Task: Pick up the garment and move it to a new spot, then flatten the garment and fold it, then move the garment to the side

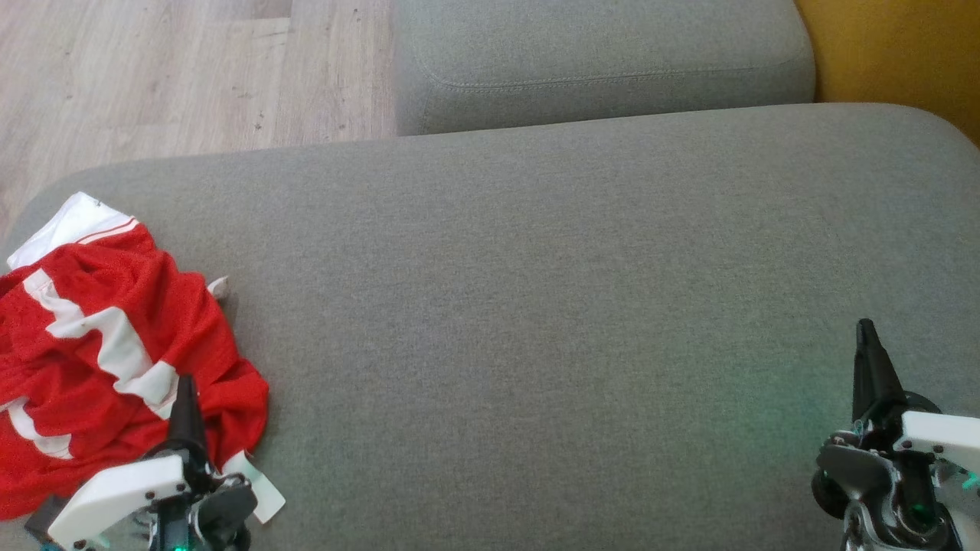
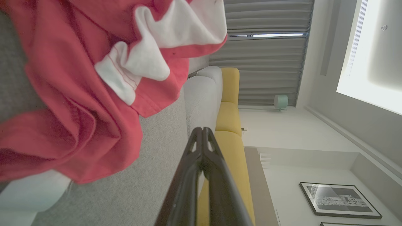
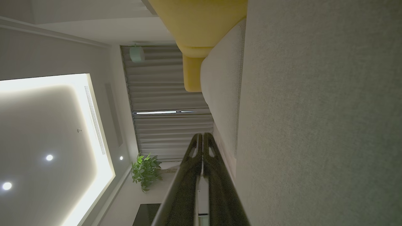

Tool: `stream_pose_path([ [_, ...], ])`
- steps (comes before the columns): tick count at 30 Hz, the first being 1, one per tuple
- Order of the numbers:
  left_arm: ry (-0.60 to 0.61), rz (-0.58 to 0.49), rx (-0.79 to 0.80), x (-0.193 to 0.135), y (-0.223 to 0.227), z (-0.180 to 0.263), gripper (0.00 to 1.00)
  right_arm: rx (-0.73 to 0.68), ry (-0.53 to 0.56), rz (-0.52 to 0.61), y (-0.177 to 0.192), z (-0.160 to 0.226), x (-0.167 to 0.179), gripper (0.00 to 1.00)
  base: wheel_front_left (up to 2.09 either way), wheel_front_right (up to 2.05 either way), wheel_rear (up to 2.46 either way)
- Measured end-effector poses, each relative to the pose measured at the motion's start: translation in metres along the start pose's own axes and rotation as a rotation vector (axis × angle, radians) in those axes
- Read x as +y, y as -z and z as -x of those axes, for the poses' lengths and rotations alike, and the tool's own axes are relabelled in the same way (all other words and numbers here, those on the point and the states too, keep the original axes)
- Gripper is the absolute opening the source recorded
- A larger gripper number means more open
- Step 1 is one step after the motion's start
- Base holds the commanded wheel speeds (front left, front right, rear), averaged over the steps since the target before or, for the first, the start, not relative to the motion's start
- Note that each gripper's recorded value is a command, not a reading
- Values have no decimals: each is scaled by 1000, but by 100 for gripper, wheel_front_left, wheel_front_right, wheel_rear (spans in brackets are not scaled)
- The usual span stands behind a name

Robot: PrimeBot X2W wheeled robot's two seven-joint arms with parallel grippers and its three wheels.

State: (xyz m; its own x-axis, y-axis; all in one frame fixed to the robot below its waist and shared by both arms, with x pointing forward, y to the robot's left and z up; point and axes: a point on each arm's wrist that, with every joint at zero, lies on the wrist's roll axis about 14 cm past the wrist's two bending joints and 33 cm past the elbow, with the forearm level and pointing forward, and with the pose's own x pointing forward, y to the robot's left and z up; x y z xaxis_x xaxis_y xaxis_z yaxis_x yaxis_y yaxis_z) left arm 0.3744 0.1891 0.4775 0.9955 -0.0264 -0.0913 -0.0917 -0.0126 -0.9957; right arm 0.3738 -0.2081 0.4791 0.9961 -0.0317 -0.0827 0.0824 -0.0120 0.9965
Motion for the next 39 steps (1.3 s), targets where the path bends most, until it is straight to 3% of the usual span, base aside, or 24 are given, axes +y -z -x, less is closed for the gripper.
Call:
stream_pose_path([
  [14, 0, 0, 0, 0, 0, 0, 0, 0, 0, 0, 0, 0, 0, 0, 0, 0, 0],
  [15, -1, 0, 0, 0, 0, 0, 100, 0, 0, 0, 0, 0, 0, 100, 0, 0, 0],
  [22, -144, 12, -1, 48, 2, 23, 100, -5, 141, -10, 0, 23, -48, 100, 0, 0, 0],
  [30, -122, -33, -6, 41, 3, 23, 100, 8, 126, 33, 6, 24, -42, 100, 0, 0, 0],
  [39, -89, -153, 3, 30, 7, 23, 100, 7, 105, 177, 6, 24, -34, 100, 0, 0, 0],
])
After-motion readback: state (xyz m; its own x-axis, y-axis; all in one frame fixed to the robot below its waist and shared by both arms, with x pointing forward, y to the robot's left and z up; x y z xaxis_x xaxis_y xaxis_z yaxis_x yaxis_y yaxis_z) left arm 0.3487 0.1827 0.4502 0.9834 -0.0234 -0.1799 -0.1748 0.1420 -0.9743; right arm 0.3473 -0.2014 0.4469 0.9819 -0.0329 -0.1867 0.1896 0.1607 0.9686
